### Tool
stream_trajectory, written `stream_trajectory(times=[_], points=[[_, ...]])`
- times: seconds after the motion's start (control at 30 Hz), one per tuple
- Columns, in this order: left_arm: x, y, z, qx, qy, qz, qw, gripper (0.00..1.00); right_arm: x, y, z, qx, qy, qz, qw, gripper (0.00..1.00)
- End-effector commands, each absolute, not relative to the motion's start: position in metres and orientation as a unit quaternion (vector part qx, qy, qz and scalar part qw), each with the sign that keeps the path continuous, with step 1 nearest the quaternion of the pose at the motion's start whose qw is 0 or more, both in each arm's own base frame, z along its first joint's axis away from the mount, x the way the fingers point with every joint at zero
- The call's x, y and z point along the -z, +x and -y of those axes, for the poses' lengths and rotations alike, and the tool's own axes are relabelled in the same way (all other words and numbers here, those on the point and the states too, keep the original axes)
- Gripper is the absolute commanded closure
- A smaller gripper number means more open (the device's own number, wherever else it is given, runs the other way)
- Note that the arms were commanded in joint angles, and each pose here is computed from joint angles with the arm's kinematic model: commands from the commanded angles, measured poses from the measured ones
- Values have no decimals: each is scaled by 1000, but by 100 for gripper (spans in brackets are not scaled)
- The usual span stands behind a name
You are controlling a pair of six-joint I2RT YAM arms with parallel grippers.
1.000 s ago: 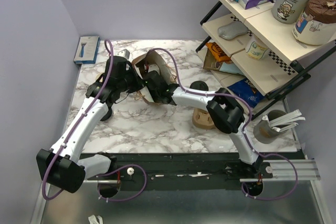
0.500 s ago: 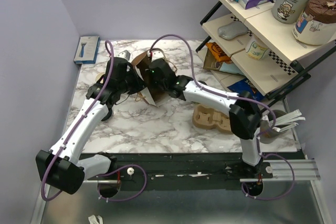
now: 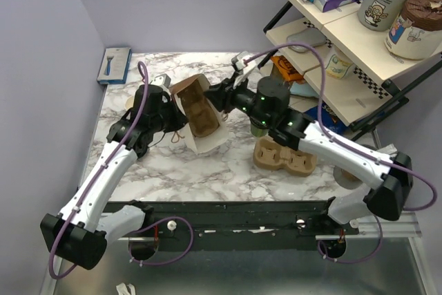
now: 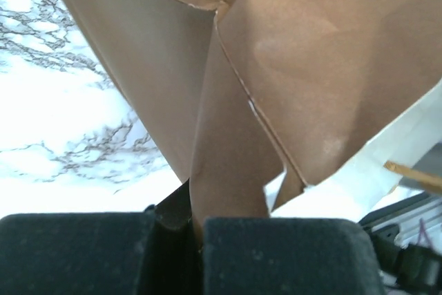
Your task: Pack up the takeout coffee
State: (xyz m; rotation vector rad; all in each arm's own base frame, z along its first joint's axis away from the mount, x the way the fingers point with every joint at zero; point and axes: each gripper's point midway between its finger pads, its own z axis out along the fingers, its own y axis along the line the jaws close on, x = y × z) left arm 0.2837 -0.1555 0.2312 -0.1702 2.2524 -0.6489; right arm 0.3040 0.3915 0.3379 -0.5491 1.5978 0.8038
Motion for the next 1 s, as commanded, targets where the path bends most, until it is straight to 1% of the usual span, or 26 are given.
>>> stream_trajectory(times=[0.0, 0.07, 0.1, 0.23, 0.27, 0.33, 0.37, 0.43, 0.47, 0.53, 0.57, 0.7, 0.77, 0.8, 0.83, 0.87, 0.9, 0.93, 0.97], points=[[-203, 247, 151, 241, -13, -913, 329, 100, -411, 255, -385, -437, -287, -576, 628, 58], [-202, 240, 151, 246, -9, -912, 328, 100, -419, 246, -386, -451, -298, -565, 624, 50], [-202, 239, 151, 247, -5, -911, 330, 100, -428, 245, -385, -453, -300, -558, 627, 50], [-211, 235, 154, 265, 1, -902, 342, 100, -423, 254, -383, -434, -291, -574, 630, 47], [-213, 234, 155, 268, 5, -900, 345, 100, -421, 259, -381, -424, -279, -583, 634, 40], [-221, 232, 157, 279, 9, -892, 355, 100, -413, 266, -376, -405, -270, -602, 633, 32], [-222, 231, 157, 281, 14, -890, 358, 100, -412, 272, -371, -390, -257, -610, 639, 25], [-223, 229, 155, 280, 13, -889, 362, 100, -402, 275, -366, -373, -254, -623, 639, 18], [-220, 227, 154, 279, 14, -890, 360, 100, -401, 282, -357, -354, -232, -632, 649, 11], [-219, 225, 154, 279, 11, -891, 359, 100, -395, 287, -349, -340, -210, -647, 649, 2], [-219, 226, 154, 280, 12, -891, 358, 100, -393, 292, -341, -327, -191, -655, 654, 0], [-239, 225, 163, 306, 16, -881, 360, 100, -390, 300, -325, -297, -154, -682, 651, 0], [-254, 225, 166, 317, 13, -878, 358, 100, -376, 307, -313, -272, -130, -714, 632, 0], [-251, 218, 163, 309, 1, -890, 335, 100, -382, 309, -309, -269, -119, -717, 632, 0], [-247, 219, 163, 301, -3, -901, 314, 100, -368, 311, -303, -260, -108, -740, 611, 0], [-260, 219, 164, 302, -2, -901, 312, 100, -364, 319, -293, -252, -92, -751, 603, 0], [-254, 209, 161, 290, -5, -915, 279, 100, -363, 321, -288, -252, -82, -759, 595, 0], [-249, 210, 162, 284, -4, -924, 256, 100, -349, 322, -281, -249, -68, -781, 569, 0], [-249, 209, 163, 281, -3, -928, 245, 100, -342, 329, -272, -251, -62, -791, 554, 0]])
